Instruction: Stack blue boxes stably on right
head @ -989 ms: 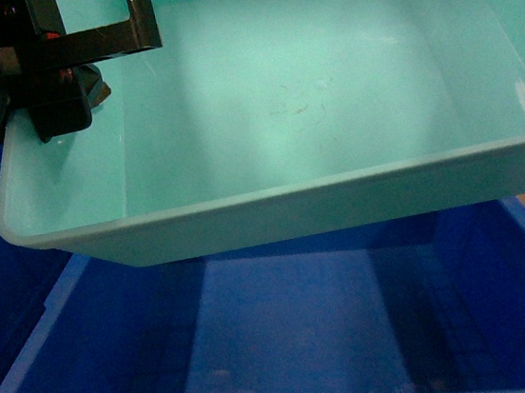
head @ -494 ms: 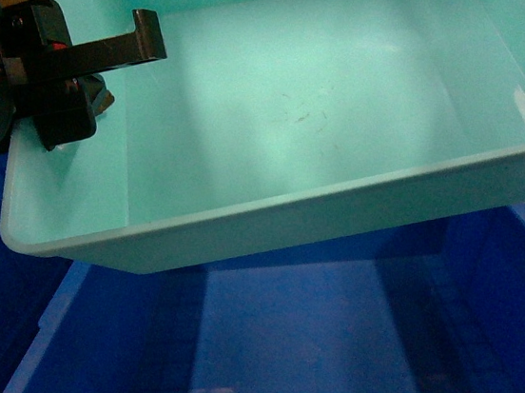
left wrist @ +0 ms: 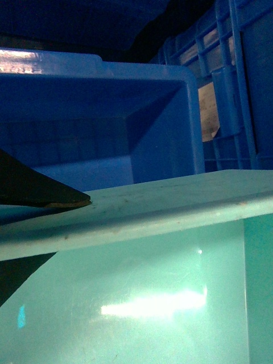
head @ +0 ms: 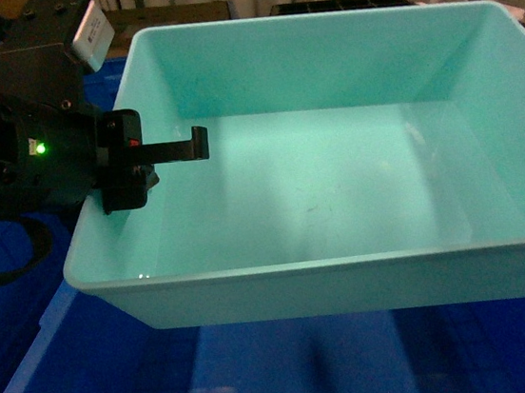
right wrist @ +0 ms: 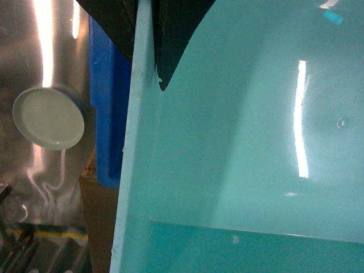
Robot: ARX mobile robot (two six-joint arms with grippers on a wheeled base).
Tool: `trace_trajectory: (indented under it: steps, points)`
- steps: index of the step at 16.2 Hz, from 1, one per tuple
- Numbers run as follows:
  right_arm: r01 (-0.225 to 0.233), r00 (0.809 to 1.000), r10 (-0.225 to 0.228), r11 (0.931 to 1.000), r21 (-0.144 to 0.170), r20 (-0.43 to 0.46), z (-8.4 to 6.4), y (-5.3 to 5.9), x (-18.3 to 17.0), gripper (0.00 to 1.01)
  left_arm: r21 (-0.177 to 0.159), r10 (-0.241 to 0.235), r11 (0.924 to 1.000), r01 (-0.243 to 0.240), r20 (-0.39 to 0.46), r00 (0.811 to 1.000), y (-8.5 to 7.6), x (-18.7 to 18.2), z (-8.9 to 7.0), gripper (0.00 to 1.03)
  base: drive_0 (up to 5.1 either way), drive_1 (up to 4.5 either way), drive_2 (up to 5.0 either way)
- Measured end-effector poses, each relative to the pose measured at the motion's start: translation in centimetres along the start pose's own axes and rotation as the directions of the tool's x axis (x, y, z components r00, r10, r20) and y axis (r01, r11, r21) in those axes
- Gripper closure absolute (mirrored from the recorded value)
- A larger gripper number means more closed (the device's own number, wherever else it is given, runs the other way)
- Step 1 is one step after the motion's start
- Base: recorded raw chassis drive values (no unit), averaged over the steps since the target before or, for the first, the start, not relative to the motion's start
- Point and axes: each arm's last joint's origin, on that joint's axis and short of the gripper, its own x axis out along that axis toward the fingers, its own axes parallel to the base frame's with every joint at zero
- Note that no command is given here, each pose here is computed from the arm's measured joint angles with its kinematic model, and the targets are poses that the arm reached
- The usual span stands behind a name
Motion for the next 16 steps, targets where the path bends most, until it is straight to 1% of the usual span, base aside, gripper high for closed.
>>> trace_trajectory:
  steps: [1, 2, 3, 4, 6, 7, 8, 9, 10, 12, 13, 16]
  points:
    - [0.001, 1.0, -0.001, 0.9999, 0.013, -0.025, -0.1, -0.2, 0.7, 0.99, 0.016, 0.0, 0.9999, 0.001, -0.017, 1.0, 0.0, 0.9, 0.3, 0.98, 0.0, 0.0, 0.0]
    - [0.003, 1.0, -0.003, 0.9998, 0.017, -0.03, -0.2, -0.2, 1.4, 0.99, 0.03, 0.005, 0.9995, -0.004, -0.022, 1.0, 0.0, 1.7, 0.5, 0.98, 0.0, 0.0, 0.0]
    - [0.003, 0.999, -0.002, 0.9998, 0.02, -0.043, -0.3, -0.2, 1.9, 0.99, 0.03, 0.009, 0.9995, -0.008, -0.039, 0.999, 0.1, 2.4, 0.3, 0.98, 0.0, 0.0, 0.0]
    - [0.002, 0.998, -0.001, 0.9998, 0.02, -0.061, -0.7, -0.1, 2.4, 0.99, 0.034, 0.015, 0.9994, -0.013, -0.072, 0.997, 0.2, 3.1, -0.2, 0.98, 0.0, 0.0, 0.0]
    - [-0.007, 0.993, 0.009, 0.9998, 0.017, -0.115, -1.7, 0.3, 3.3, 0.99, 0.036, 0.039, 0.9987, -0.035, -0.125, 0.991, 0.6, 3.9, -1.2, 0.98, 0.0, 0.0, 0.0]
    - [-0.012, 0.991, 0.013, 0.9998, 0.015, -0.131, -2.1, 0.4, 3.7, 0.99, 0.029, 0.044, 0.9988, -0.04, -0.145, 0.988, 0.7, 4.1, -1.5, 0.98, 0.0, 0.0, 0.0]
    - [-0.009, 0.989, 0.012, 0.9997, 0.021, -0.144, -2.5, 0.4, 4.0, 0.99, 0.023, 0.042, 0.999, -0.039, -0.142, 0.989, 0.9, 4.5, -1.7, 0.98, 0.0, 0.0, 0.0]
    - [-0.009, 0.99, 0.012, 0.9997, 0.02, -0.139, -2.6, 0.5, 4.2, 0.99, 0.019, 0.04, 0.9991, -0.038, -0.15, 0.988, 1.0, 4.7, -2.0, 0.98, 0.0, 0.0, 0.0]
    - [-0.009, 0.99, 0.012, 0.9998, 0.016, -0.142, -2.8, 0.7, 4.4, 0.99, 0.008, 0.036, 0.9993, -0.035, -0.162, 0.986, 1.2, 5.1, -2.4, 0.98, 0.0, 0.0, 0.0]
    - [-0.011, 0.987, 0.013, 0.9998, 0.014, -0.157, -3.2, 0.8, 4.6, 0.99, 0.0, 0.031, 0.9995, -0.032, -0.178, 0.984, 1.4, 5.5, -2.9, 0.98, 0.0, 0.0, 0.0]
    - [-0.009, 0.986, 0.011, 0.9999, 0.013, -0.168, -3.6, 0.8, 4.9, 0.99, -0.002, 0.031, 0.9995, -0.031, -0.193, 0.981, 1.5, 5.8, -3.4, 0.98, 0.0, 0.0, 0.0]
    - [-0.008, 0.985, 0.01, 0.9999, 0.012, -0.173, -4.0, 0.8, 5.0, 0.99, -0.005, 0.032, 0.9994, -0.034, -0.208, 0.978, 1.6, 6.1, -4.0, 0.98, 0.0, 0.0, 0.0]
